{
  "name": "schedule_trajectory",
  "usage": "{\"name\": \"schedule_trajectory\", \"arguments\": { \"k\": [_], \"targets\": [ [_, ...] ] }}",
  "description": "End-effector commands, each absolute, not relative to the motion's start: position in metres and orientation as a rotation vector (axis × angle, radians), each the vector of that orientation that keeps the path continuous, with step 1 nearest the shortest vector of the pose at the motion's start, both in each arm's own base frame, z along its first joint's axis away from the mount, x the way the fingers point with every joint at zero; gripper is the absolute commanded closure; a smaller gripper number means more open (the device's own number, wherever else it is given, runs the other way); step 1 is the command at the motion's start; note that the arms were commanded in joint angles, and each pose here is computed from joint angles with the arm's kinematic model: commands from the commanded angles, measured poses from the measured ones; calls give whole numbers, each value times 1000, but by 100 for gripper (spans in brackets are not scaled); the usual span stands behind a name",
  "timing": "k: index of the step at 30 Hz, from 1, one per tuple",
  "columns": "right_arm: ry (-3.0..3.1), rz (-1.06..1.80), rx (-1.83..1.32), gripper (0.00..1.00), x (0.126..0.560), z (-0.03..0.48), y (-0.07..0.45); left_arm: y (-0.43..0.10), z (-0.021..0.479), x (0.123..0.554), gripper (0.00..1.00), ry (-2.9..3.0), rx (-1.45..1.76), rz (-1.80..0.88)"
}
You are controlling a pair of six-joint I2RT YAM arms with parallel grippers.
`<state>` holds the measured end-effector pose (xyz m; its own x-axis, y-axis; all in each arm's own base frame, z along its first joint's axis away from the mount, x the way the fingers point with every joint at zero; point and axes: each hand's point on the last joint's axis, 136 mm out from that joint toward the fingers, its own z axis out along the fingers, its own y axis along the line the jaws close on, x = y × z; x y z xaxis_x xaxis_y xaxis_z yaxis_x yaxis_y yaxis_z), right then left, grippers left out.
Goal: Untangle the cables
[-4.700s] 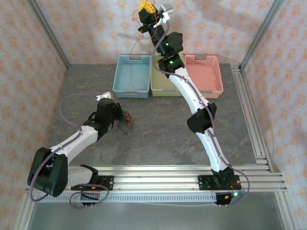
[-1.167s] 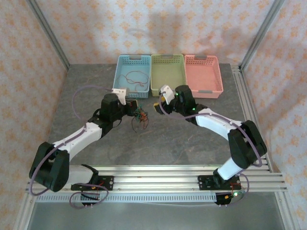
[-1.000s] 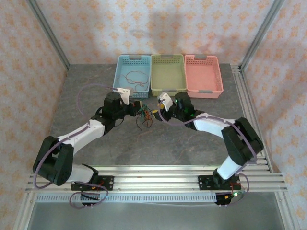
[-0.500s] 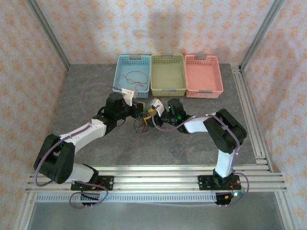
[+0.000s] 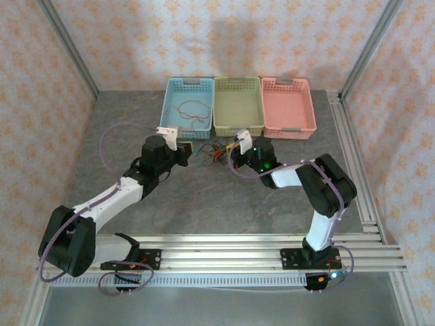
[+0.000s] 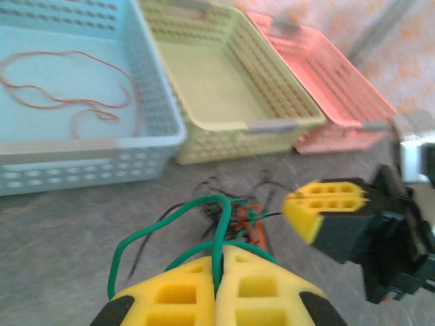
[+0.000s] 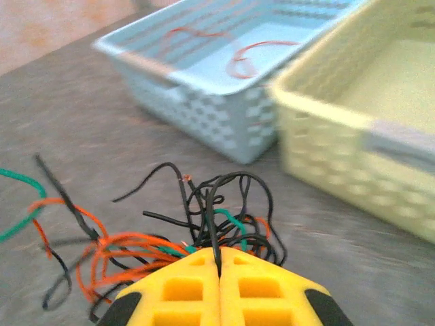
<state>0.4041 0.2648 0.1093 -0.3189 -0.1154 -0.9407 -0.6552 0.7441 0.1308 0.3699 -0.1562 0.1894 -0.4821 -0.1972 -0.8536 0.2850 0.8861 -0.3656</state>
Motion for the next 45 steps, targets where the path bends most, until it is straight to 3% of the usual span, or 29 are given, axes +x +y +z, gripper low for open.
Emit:
{"name": "schedule_trajectory", "arguments": {
  "k": [1, 10, 16, 25, 32, 40, 45],
  "targets": [
    [1738, 439, -371, 100, 428, 149, 229, -112, 189, 379, 100, 1969, -144, -394],
    [1727, 153, 50, 100, 442, 156, 128, -24, 177, 363, 100, 1917, -535, -134],
    [1646, 160, 107, 100, 432, 171, 115, -17, 173, 363, 100, 1923, -566, -133],
    [1628, 320, -13, 100, 431, 174, 149, -119, 198, 380, 100, 1930, -153, -648],
    [1592, 264, 55, 100, 426, 180, 131, -193, 234, 395, 100, 1998, 87, -740],
    [1553, 83, 217, 100, 415, 182, 88, -260, 266, 467, 100, 1983, 71, -924],
    [1551, 40, 249, 100, 411, 181, 79, -308, 260, 512, 100, 1995, 68, -1001]
  ]
}}
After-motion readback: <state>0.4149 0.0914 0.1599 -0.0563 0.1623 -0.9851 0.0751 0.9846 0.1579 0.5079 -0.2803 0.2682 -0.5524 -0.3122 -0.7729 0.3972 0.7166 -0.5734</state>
